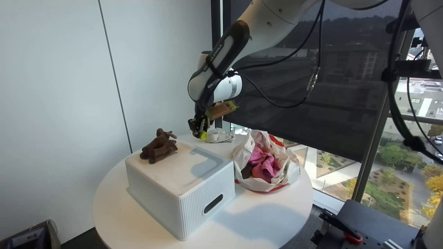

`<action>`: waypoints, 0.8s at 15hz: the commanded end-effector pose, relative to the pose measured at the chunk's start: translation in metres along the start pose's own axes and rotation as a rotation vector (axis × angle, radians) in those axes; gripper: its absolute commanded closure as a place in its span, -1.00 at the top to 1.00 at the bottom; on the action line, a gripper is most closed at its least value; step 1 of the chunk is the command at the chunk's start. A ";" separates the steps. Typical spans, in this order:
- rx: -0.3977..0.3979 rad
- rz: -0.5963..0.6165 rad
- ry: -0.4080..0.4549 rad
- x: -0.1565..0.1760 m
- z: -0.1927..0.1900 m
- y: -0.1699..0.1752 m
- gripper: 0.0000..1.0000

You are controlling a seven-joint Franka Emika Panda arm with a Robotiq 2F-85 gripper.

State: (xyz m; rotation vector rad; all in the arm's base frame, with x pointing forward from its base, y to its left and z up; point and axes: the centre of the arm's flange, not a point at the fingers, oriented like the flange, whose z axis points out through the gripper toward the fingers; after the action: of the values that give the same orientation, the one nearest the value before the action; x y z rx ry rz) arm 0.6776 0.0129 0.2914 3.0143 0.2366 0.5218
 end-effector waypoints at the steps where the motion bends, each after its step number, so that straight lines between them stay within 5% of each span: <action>1: -0.075 0.086 -0.030 -0.052 -0.069 0.035 -0.61; 6: -0.156 0.228 -0.157 -0.130 -0.082 0.093 -0.61; 12: -0.210 0.297 -0.244 -0.189 -0.008 0.134 -0.61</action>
State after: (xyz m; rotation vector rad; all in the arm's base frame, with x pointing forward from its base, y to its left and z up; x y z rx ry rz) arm 0.5231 -0.1390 0.2808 2.9107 -0.2324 0.1680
